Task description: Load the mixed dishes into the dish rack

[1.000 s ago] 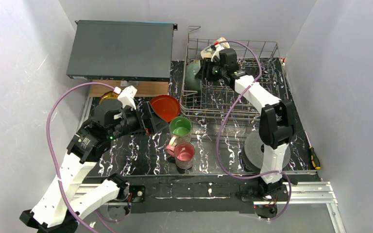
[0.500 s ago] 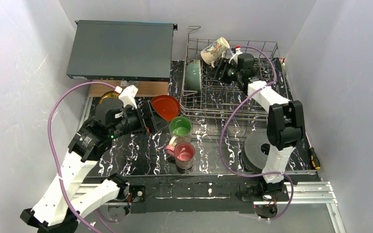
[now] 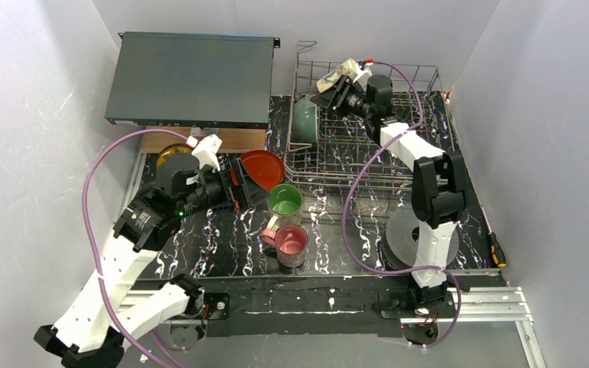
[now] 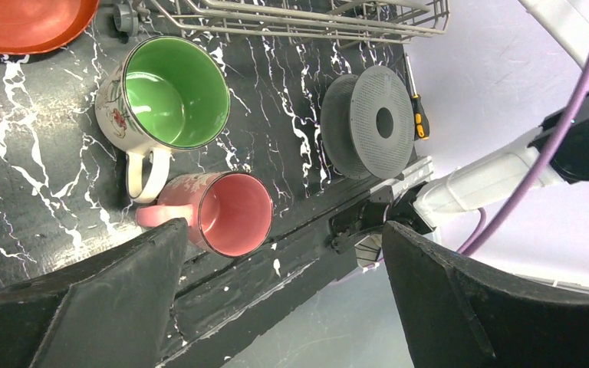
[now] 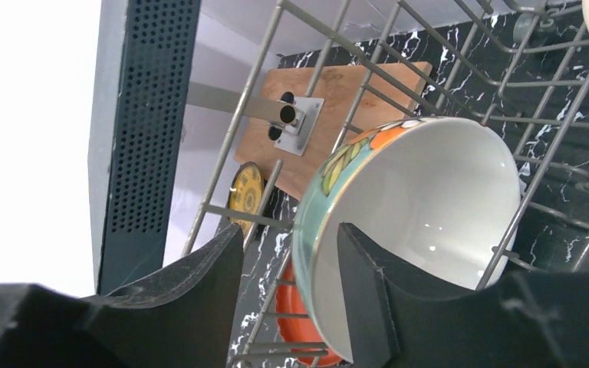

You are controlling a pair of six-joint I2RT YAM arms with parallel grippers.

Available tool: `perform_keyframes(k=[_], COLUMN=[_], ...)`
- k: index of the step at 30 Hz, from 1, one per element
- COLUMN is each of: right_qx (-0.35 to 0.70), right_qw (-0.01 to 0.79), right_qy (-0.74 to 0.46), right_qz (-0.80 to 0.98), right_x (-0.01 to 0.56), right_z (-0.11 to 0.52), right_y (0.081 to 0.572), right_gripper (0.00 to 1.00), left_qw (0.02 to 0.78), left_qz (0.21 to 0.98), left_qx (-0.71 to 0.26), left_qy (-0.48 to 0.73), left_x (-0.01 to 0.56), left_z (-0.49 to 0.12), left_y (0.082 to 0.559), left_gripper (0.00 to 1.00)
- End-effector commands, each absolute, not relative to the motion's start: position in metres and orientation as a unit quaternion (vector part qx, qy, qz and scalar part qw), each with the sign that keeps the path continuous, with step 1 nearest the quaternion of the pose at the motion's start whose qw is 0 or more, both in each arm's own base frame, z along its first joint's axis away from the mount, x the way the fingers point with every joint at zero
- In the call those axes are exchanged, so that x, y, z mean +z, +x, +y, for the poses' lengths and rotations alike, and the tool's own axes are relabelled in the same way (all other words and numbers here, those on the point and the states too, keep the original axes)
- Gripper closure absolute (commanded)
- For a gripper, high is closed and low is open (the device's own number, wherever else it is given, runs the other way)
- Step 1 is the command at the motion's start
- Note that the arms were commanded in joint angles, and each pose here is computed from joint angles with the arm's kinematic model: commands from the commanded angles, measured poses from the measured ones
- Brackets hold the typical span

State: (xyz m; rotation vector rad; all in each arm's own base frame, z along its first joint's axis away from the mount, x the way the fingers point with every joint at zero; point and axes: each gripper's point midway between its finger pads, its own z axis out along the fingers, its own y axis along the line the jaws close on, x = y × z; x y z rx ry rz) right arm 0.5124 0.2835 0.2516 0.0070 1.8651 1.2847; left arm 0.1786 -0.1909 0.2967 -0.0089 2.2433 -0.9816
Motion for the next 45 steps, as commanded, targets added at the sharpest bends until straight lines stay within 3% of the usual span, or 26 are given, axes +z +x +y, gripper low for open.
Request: perform_keyframes(k=[1, 12, 18, 35, 40, 45], right_qx=[0.549, 0.591, 0.622, 0.617, 0.576, 0.516], right_qw=[0.429, 0.405, 0.386, 0.36, 0.348, 0.349], right_qy=[0.011, 0.04, 0.064, 0.203, 0.196, 0.197], right_qz=[0.717, 0.697, 0.678, 0.67, 0.713, 0.757], right_x=[0.273, 0.275, 0.277, 0.237, 0.215, 0.197], right_z=[0.295, 0.303, 0.303, 0.224, 0.221, 0.211], right_y=[0.526, 0.532, 0.528, 0.519, 0.514, 0.51], right_gripper=[0.46, 0.69, 0.98, 0.99, 0.99, 0.92], left_qw=[0.338, 0.334, 0.334, 0.321, 0.319, 0.319], left_qz=[0.86, 0.861, 0.861, 0.861, 0.861, 0.86], left_qx=[-0.382, -0.383, -0.383, -0.394, -0.396, -0.397], left_qy=[0.0, -0.001, -0.005, -0.015, -0.017, -0.016], left_x=[0.297, 0.297, 0.296, 0.296, 0.295, 0.296], left_z=[-0.191, -0.193, -0.192, -0.198, -0.199, -0.2], left_y=[0.175, 0.176, 0.176, 0.178, 0.178, 0.179], left_gripper=[0.02, 0.02, 0.02, 0.02, 0.02, 0.02])
